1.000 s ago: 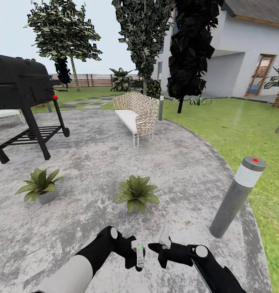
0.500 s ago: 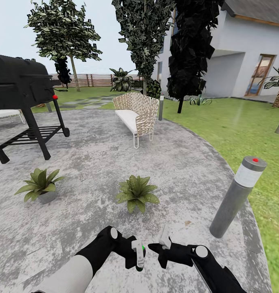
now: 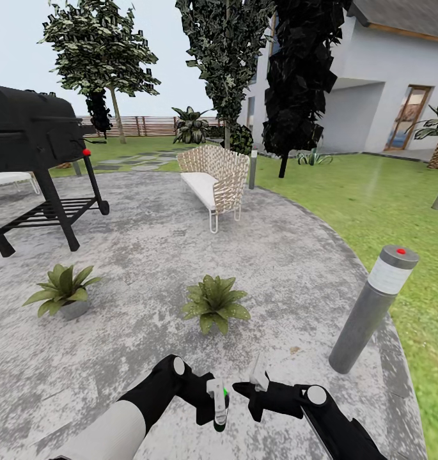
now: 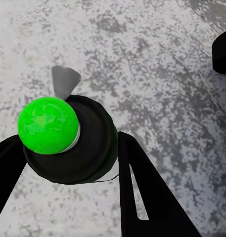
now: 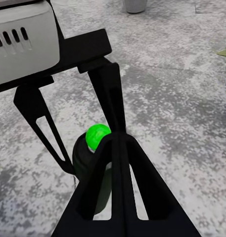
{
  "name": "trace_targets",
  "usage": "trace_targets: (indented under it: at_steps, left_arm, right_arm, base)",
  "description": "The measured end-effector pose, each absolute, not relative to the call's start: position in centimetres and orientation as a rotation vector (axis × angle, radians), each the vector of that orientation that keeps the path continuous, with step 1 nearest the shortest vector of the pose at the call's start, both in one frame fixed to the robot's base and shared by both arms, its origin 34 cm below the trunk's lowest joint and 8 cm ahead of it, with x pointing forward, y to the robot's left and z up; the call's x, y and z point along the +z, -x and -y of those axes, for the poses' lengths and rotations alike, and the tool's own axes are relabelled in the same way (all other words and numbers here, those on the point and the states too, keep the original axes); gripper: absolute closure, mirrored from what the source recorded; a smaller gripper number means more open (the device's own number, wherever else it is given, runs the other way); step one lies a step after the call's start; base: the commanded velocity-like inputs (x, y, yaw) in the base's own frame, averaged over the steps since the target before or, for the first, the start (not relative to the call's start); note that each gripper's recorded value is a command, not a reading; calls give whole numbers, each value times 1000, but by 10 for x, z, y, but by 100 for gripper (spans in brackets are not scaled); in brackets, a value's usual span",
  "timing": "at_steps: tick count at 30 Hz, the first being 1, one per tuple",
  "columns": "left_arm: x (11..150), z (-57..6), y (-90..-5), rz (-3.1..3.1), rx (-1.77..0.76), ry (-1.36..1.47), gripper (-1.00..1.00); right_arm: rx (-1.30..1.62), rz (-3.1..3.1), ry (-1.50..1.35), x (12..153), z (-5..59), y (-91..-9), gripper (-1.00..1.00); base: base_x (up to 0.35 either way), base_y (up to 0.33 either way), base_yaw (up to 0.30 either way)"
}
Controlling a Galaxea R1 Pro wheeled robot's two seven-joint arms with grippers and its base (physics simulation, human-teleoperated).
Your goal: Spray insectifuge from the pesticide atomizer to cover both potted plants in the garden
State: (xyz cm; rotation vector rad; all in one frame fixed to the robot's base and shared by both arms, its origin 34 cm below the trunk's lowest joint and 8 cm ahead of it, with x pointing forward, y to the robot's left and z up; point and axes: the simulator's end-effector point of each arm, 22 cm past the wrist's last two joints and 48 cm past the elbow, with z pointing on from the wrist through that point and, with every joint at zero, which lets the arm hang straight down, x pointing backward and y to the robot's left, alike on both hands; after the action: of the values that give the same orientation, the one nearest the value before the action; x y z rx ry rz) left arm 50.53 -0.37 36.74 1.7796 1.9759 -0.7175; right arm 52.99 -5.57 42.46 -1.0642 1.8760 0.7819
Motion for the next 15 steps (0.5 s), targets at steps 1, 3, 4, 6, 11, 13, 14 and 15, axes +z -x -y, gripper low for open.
trace_targets:
  at_steps: [1,3,4,6,11,13,14,15]
  left_arm:
    - [367,4,-505,-1976,-717,-1779,100]
    - [367,4,-506,-1976,-715,-1778,100]
    - [367,4,-506,-1976,-713,-1777,100]
    - [368,4,-507,-1976,-712,-1777,100]
    - [374,12,-508,-1973,-754,-1721,100]
    - [375,13,-508,-1973,-762,-1710,100]
    - [375,13,-509,-1973,-764,-1708,100]
    - [375,14,-509,-1972,-765,-1706,100]
  right_arm:
    - [782,-1876,1064,425,56,-530,100]
    - [782,-1876,1064,425,56,-530,100]
    - [782,-1876,1064,425,56,-530,100]
    - [782,-1876,1064,425,56,-530,100]
    - [782,-1876,1064,425,56,-530,100]
    - [782,-1876,1065,425,56,-530,100]
    - [782,-1876,1064,425,56,-530,100]
    - [782,-1876,1064,425,56,-530,100]
  base:
    - [0,0,0]
    - [0,0,0]
    - [0,0,0]
    - [0,0,0]
    - [0,0,0]
    - [0,0,0]
    - [0,0,0]
    - [0,0,0]
